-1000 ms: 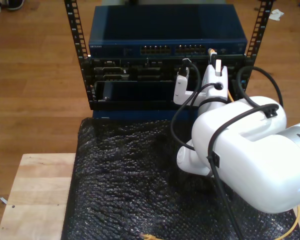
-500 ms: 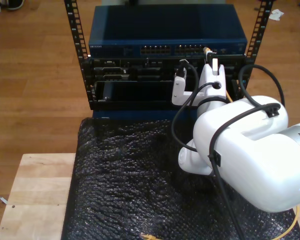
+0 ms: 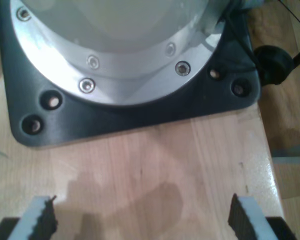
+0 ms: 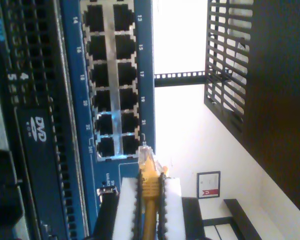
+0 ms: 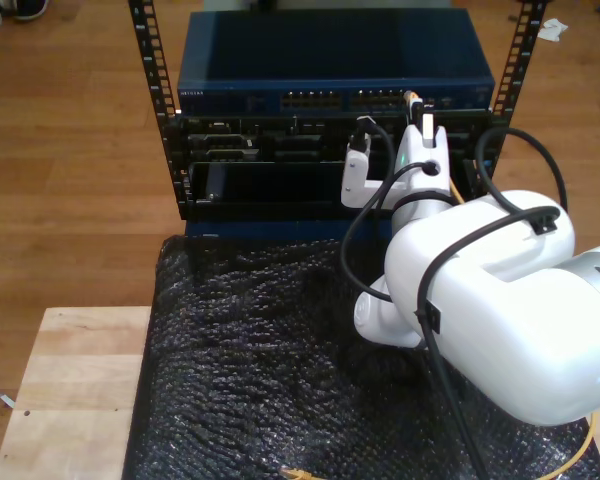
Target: Grab the cable and plug it in
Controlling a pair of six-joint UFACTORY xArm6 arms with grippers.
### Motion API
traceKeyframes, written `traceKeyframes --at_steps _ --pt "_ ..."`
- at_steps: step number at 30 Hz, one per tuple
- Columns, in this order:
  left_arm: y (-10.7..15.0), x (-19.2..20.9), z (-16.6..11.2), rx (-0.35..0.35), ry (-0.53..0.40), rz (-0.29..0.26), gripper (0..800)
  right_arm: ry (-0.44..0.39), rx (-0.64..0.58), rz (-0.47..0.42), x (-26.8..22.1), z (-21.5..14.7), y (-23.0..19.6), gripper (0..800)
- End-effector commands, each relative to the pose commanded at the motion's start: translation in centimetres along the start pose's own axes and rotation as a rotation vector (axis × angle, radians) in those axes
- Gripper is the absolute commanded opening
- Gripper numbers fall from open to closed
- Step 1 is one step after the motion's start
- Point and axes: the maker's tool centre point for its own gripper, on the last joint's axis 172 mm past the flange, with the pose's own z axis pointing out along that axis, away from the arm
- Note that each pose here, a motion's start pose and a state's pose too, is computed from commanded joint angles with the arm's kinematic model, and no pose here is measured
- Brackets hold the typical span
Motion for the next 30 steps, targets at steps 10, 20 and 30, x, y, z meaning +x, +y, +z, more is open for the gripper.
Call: traceKeyframes --at_steps 10,20,30 --pt "0.0 0.0 0.0 0.0 0.0 0.0 800 0.001 0.001 0.003 0.3 0.6 -0.7 0" --pt "0.0 0.0 0.0 0.0 0.0 0.0 800 -0.001 -0.002 0.005 0.3 0.8 -0.7 0" --pt "0.0 0.0 0.0 0.0 0.0 0.0 800 -0.008 -0.005 0.005 -0.1 1.1 -0.8 0"
